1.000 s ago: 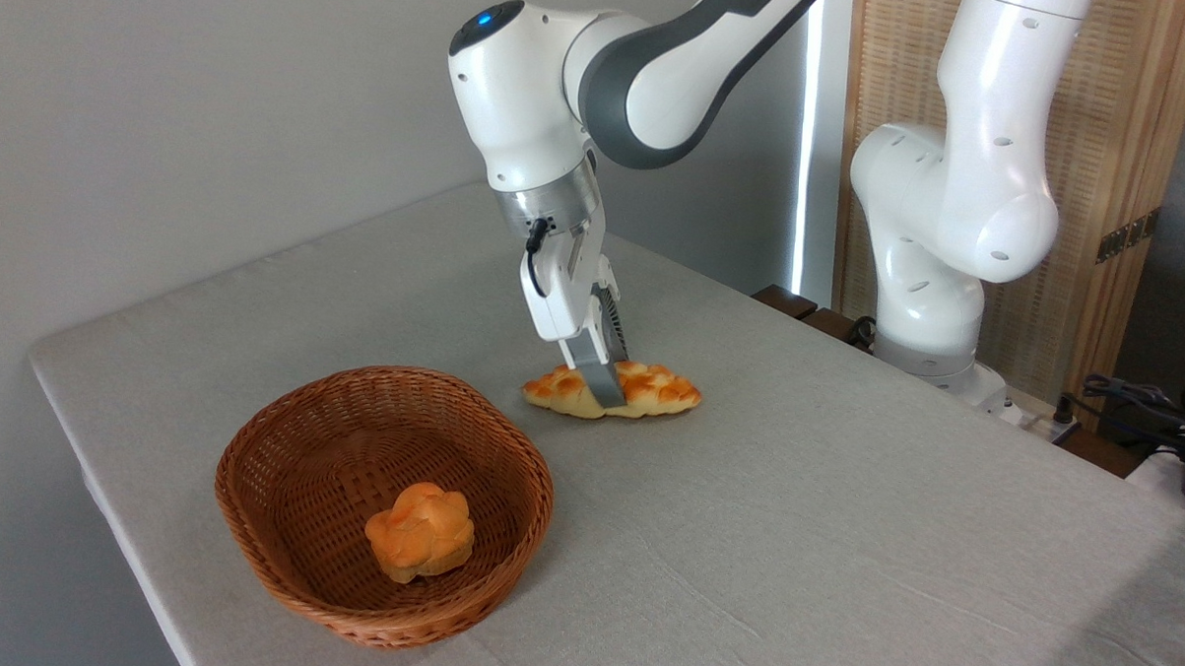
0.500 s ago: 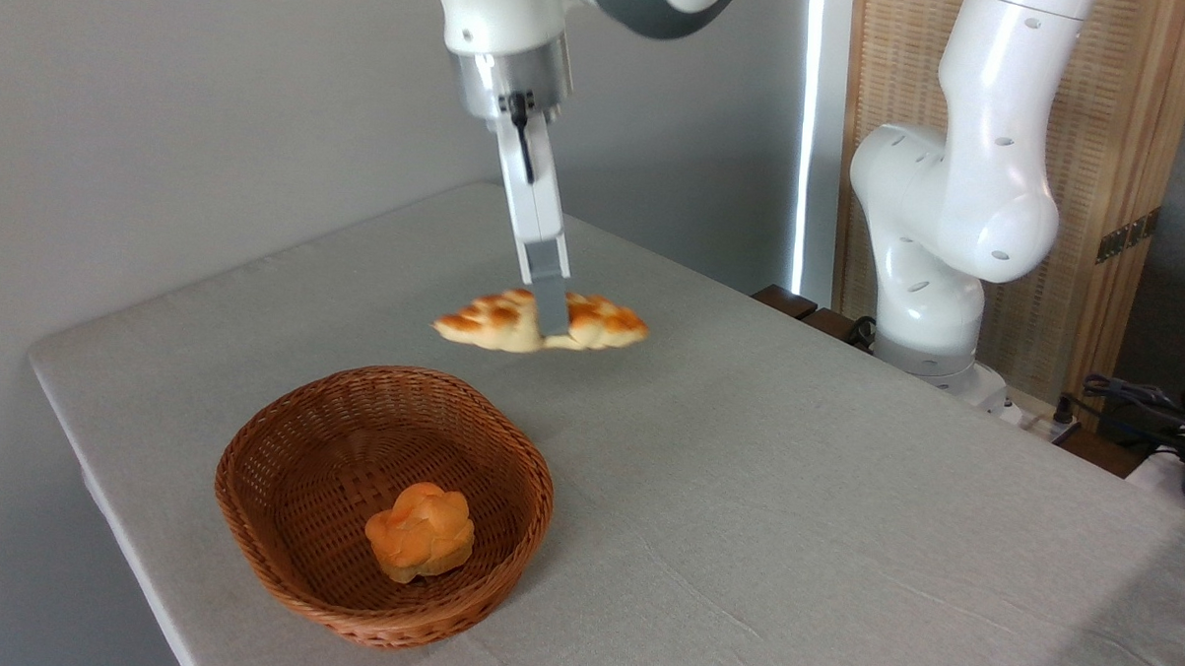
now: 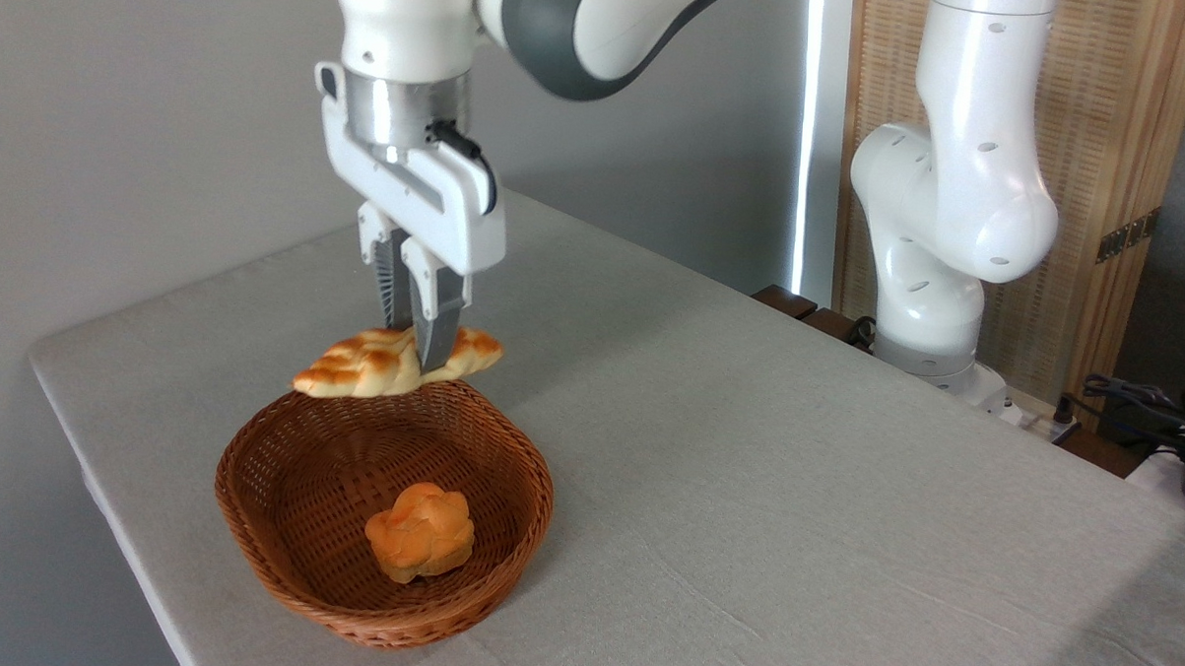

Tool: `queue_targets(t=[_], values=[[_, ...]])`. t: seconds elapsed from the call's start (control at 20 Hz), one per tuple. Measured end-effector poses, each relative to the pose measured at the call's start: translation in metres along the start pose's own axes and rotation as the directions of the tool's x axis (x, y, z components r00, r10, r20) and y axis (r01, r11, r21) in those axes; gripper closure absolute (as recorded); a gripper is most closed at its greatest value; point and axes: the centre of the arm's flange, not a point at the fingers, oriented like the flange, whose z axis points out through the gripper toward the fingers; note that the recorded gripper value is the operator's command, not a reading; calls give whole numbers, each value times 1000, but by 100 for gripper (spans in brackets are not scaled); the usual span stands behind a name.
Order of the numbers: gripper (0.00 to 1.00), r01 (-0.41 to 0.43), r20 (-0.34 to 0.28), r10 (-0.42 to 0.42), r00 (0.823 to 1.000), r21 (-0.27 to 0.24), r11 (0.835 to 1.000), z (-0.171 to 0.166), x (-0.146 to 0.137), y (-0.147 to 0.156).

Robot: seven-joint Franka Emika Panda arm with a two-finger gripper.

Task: Put bread into the basket
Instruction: 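Lift the braided bread and carry it over the wicker basket, then lower the bread into the basket beside the orange bun and release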

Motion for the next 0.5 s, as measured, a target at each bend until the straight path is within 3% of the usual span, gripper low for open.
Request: queue_targets(t=[0.1, 0.2, 0.4, 0.5], values=[[43, -1, 11, 1, 1000, -1, 1000, 16, 14, 5], [23, 8, 16, -8, 1000, 2, 1000, 35, 27, 8], [2, 1, 3, -1, 1000, 28, 1000, 64, 44, 5], [0, -23, 7, 23, 1000, 56, 998, 69, 48, 6]])
